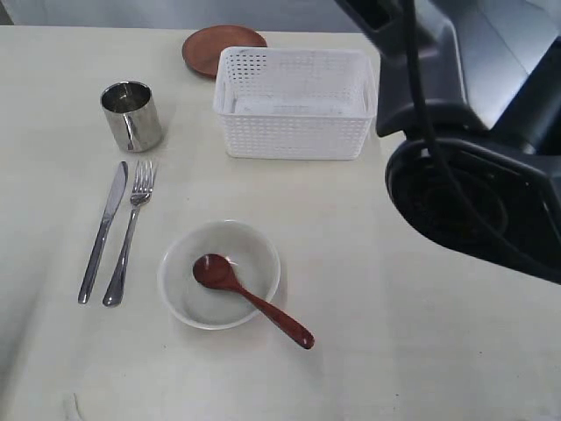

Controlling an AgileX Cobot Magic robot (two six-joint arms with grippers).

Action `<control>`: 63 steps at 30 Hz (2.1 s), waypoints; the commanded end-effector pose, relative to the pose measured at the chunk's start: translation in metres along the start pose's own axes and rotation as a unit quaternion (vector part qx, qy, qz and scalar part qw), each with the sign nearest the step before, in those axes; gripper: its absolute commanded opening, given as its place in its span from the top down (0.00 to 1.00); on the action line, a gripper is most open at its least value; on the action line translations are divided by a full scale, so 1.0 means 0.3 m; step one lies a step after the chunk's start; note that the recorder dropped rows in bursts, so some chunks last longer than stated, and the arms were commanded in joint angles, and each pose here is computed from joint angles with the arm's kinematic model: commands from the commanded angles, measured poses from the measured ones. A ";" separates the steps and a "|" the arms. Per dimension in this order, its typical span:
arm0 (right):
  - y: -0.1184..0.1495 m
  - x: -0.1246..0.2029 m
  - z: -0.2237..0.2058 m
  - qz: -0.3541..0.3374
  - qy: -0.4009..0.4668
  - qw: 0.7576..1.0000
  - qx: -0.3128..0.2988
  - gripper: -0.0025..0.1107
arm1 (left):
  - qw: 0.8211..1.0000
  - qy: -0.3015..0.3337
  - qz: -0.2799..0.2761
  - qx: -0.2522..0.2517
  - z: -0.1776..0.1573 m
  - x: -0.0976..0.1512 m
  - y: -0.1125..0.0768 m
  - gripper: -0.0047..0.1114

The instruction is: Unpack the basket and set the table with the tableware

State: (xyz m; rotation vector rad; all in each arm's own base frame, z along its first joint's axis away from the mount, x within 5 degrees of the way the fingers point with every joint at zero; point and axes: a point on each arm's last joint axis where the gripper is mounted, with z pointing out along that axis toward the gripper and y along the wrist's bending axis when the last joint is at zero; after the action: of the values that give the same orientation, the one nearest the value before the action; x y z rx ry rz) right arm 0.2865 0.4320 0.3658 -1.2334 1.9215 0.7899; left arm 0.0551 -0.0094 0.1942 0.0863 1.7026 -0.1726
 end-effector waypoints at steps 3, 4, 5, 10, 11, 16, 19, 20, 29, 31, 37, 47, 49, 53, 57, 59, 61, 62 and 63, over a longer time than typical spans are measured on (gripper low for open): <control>0.047 0.015 -0.005 -0.029 -0.012 0.999 -0.008 0.98 | 1.000 -0.004 0.000 0.001 0.000 0.001 0.000 0.96; 0.052 0.020 -0.009 -0.030 -0.018 0.999 -0.005 0.98 | 1.000 -0.004 0.000 0.001 0.000 0.001 0.000 0.96; 0.061 0.030 -0.010 -0.032 -0.023 0.999 -0.002 0.98 | 1.000 -0.004 0.000 0.001 0.000 0.001 0.000 0.96; 0.069 0.129 -0.050 -0.025 -0.036 0.999 0.026 0.98 | 1.000 -0.004 0.000 0.001 0.000 0.001 0.000 0.96; 0.063 0.164 -0.049 -0.020 -0.030 0.999 0.032 0.98 | 1.000 -0.004 0.000 0.001 0.000 0.001 0.000 0.96; 0.049 0.287 -0.123 -0.030 0.013 0.998 0.046 0.98 | 1.000 -0.004 0.000 0.001 0.000 0.001 0.000 0.96; 0.036 0.334 -0.188 -0.032 0.027 0.998 0.055 0.98 | 1.000 -0.004 0.000 0.001 0.000 0.001 0.000 0.96; 0.027 0.352 -0.211 -0.031 0.031 0.997 0.060 0.98 | 1.000 -0.004 0.000 0.001 0.000 0.001 0.000 0.96; -0.102 0.489 -0.415 0.015 0.026 0.990 0.137 0.98 | 1.000 -0.004 0.000 0.001 0.000 0.001 0.000 0.96; -0.135 0.517 -0.454 0.029 0.029 0.987 0.154 0.98 | 1.000 -0.004 0.000 0.001 0.000 0.001 0.000 0.96; -0.228 0.568 -0.535 0.071 0.052 0.979 0.185 0.98 | 1.000 -0.004 0.000 0.001 0.000 0.001 0.000 0.96; -0.404 0.631 -0.666 0.147 0.043 0.952 0.264 0.98 | 1.000 -0.004 0.000 0.001 0.000 0.001 0.000 0.96; -0.438 0.646 -0.696 0.165 0.038 0.945 0.281 0.98 | 1.000 -0.004 0.000 0.001 0.000 0.001 0.000 0.96; -0.502 0.682 -0.762 0.218 0.025 0.923 0.315 0.98 | 1.000 -0.004 0.000 0.001 0.000 0.001 0.000 0.96; -0.581 0.740 -0.838 0.277 0.014 0.893 0.354 0.98 | 1.000 -0.004 0.000 0.001 0.000 0.001 0.000 0.96; -0.610 0.777 -0.862 0.300 0.025 0.883 0.361 0.98 | 1.000 -0.004 0.000 0.001 0.000 0.001 0.000 0.96; -0.630 0.816 -0.873 0.324 0.046 0.875 0.358 0.98 | 1.000 -0.004 0.000 0.001 0.000 0.001 0.000 0.96; -0.640 0.835 -0.881 0.344 0.051 0.867 0.358 0.98 | 1.000 -0.004 0.000 0.001 0.000 0.001 0.000 0.96; -0.645 0.849 -0.887 0.363 0.055 0.860 0.356 0.98 | 1.000 -0.004 0.000 0.001 0.000 0.001 0.000 0.96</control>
State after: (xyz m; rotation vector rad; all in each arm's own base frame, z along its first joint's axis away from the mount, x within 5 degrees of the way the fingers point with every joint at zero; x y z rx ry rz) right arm 0.3282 0.0398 0.2943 -0.1630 2.3860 0.2559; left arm 0.0551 -0.0094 0.1942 0.0863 1.7026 -0.1726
